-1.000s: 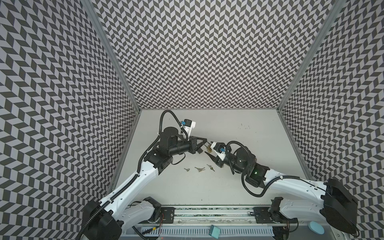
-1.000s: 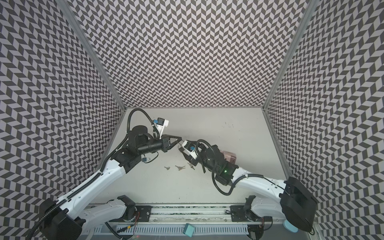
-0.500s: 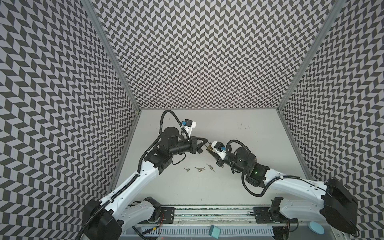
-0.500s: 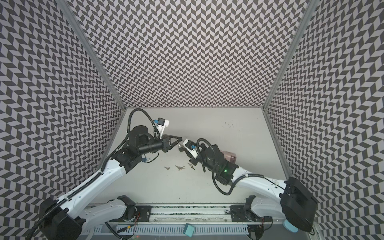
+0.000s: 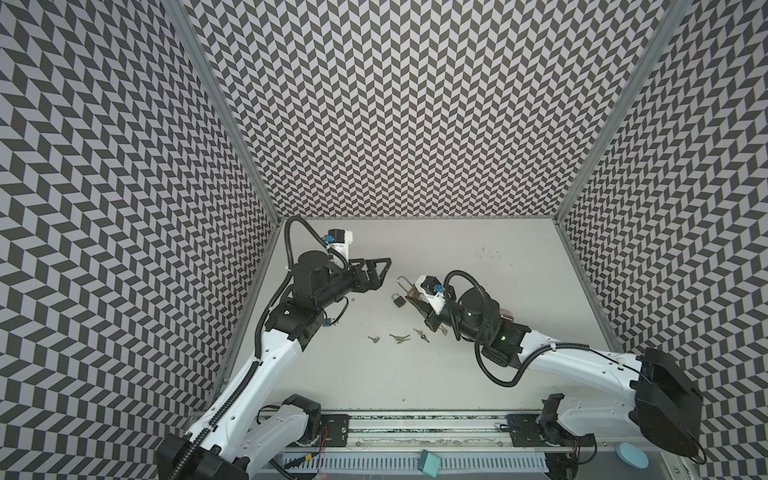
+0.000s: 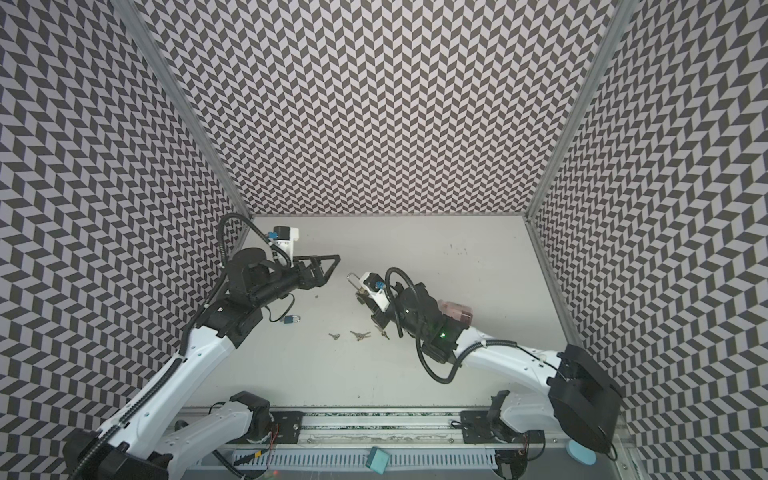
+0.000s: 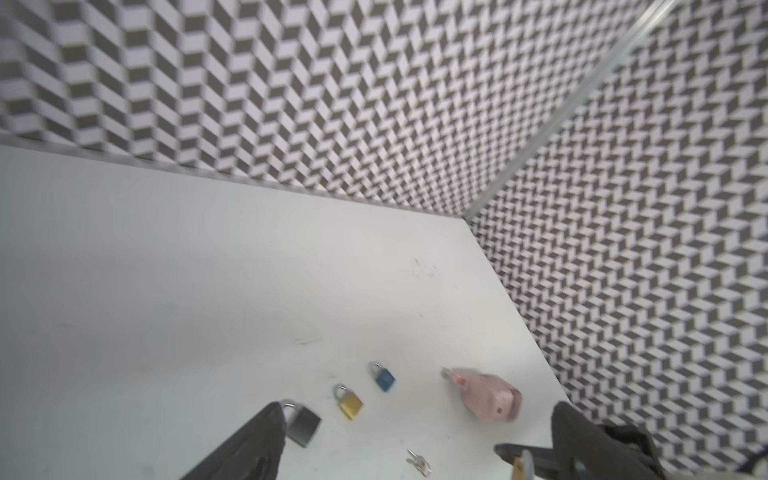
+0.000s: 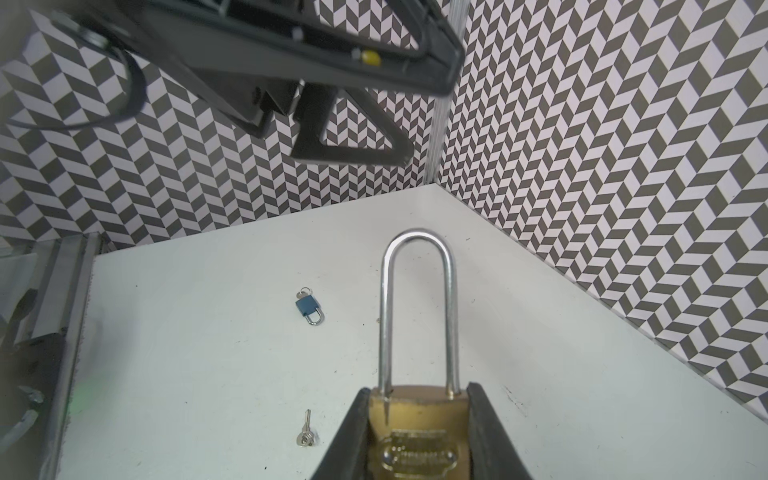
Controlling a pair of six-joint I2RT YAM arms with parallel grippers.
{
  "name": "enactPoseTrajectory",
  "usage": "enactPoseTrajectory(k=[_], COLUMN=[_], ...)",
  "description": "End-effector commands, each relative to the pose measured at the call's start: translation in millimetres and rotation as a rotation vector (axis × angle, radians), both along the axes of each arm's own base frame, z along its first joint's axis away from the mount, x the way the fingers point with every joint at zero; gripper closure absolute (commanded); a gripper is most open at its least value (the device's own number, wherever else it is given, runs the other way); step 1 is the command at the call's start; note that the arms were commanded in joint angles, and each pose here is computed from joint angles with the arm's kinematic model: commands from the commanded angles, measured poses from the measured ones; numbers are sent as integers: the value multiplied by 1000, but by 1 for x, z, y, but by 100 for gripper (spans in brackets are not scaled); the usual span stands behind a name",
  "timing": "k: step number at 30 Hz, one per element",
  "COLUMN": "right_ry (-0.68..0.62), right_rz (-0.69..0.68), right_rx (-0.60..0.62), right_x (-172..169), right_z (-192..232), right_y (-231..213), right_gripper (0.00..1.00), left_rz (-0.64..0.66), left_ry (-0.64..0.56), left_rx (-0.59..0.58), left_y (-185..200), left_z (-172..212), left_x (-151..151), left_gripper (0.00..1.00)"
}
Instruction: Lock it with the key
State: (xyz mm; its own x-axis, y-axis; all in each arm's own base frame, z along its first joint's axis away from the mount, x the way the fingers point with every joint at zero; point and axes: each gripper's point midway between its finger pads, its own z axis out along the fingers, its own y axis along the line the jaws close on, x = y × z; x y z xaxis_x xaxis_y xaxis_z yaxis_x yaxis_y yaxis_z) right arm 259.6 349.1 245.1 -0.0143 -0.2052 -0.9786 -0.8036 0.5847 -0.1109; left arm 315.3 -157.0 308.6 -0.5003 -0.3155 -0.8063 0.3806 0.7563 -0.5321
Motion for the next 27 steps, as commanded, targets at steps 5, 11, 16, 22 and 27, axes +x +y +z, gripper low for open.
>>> enactPoseTrajectory(k=[5,11,16,22,27], right_ry=[231,402,476,534,571], right_rz=[-62,-126,-174,-259,-272], right_rx=[-45,-178,-234,-308,-327], right_x=[26,50,63,84,87], right_z=[-44,-105,-143,-180,-197], right_y=[39,73,87,99,105], right_gripper=[100,100,100,100,100], left_rz=[384,490,496,535,565], left_ry=[116,144,165,163,167], left_rx=[105,91,91,87,90], left_y=[94,126,129,135,140], left_z=[-30,-49,-56,-55,-58], left_x=[-1,-19,-26,-28,-33], left_gripper=[0,0,0,0,0])
